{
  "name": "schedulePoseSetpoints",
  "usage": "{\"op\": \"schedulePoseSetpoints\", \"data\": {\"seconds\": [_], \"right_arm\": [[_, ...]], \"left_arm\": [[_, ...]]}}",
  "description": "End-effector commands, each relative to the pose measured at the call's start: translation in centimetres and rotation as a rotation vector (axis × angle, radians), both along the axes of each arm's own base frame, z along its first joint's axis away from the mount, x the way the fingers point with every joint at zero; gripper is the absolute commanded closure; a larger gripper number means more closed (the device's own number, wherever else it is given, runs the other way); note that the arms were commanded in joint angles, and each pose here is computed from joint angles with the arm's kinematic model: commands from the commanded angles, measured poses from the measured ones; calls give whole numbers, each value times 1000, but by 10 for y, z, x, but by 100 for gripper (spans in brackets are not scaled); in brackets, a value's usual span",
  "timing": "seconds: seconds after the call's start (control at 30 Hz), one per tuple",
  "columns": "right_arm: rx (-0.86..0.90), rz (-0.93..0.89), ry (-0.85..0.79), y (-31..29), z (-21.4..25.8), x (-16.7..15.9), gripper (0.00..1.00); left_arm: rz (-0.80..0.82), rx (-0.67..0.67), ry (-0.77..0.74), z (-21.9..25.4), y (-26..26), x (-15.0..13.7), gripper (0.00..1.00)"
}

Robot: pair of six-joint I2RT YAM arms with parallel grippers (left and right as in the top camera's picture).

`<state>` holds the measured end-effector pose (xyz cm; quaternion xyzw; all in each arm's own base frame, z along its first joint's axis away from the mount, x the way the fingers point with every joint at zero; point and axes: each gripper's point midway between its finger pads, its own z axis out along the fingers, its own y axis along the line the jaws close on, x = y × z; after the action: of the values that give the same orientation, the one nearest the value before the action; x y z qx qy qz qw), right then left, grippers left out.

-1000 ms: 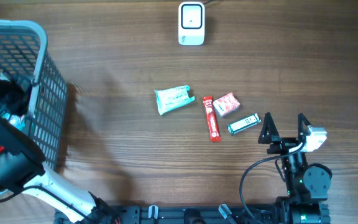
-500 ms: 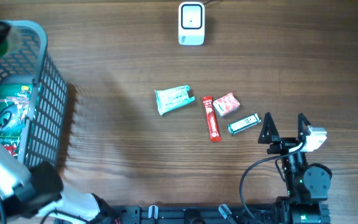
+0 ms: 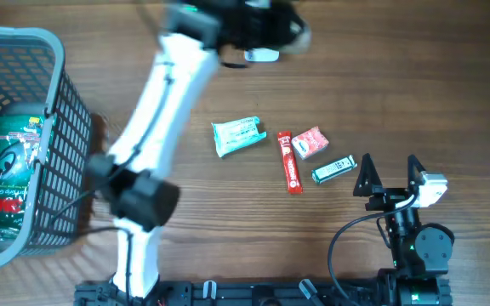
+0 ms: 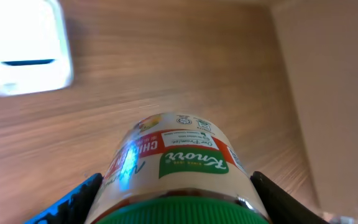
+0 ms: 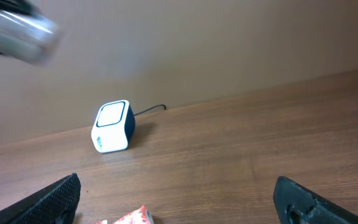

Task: Scan the item barcode
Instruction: 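Carry the Knorr jar out and set it down near the orange box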

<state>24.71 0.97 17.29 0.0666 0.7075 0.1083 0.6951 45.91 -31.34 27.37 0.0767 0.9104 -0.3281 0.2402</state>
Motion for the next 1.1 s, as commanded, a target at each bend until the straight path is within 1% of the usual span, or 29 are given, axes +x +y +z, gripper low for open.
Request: {"op": "schedulePoseSetpoints", "data": {"seconds": [0.0, 0.1, 0.17, 0.2, 0.37, 0.43, 0.5, 0.53, 0.57, 0.67, 0.7, 0.77, 0.8, 0.83, 0.93, 1.07], "right_arm": [[-9, -4, -10, 0, 2, 0, 0], [-9, -4, -10, 0, 2, 0, 0], [-9, -4, -10, 0, 2, 0, 0], [-9, -4, -10, 0, 2, 0, 0], [-9, -4, -10, 0, 2, 0, 0], [-9, -4, -10, 0, 2, 0, 0], [-9, -4, -10, 0, 2, 0, 0], [-9, -4, -10, 0, 2, 0, 0], [-9, -4, -10, 0, 2, 0, 0], [-9, -4, -10, 0, 2, 0, 0], [-9, -4, -10, 0, 2, 0, 0], [-9, -4, -10, 0, 2, 0, 0], [-9, -4, -10, 0, 2, 0, 0], [-9, -4, -10, 0, 2, 0, 0], [-9, -4, -10, 0, 2, 0, 0], [-9, -4, -10, 0, 2, 0, 0]], "left_arm": [[-89, 27, 27, -53, -64, -8, 37], [-163, 47, 44, -99, -111, -22, 36], [-185, 83, 61, -126, -127, -31, 36], [-206, 111, 84, -150, -139, -41, 37], [-262, 183, 157, -207, -160, -70, 36], [-287, 214, 177, -213, -159, -81, 34], [-275, 310, 188, -223, -143, -86, 31], [-255, 379, 205, -231, -129, -88, 30], [-268, 428, 221, -236, -119, -93, 30], [-308, 529, 278, -244, -94, -107, 30], [-303, 561, 295, -246, -86, -110, 29], [-299, 599, 304, -247, -79, -114, 17], [-298, 597, 299, -246, -80, -113, 0], [-298, 593, 292, -244, -82, -112, 0], [-289, 544, 232, -214, -90, -105, 0], [-248, 440, 90, -129, -91, -91, 0]]}}
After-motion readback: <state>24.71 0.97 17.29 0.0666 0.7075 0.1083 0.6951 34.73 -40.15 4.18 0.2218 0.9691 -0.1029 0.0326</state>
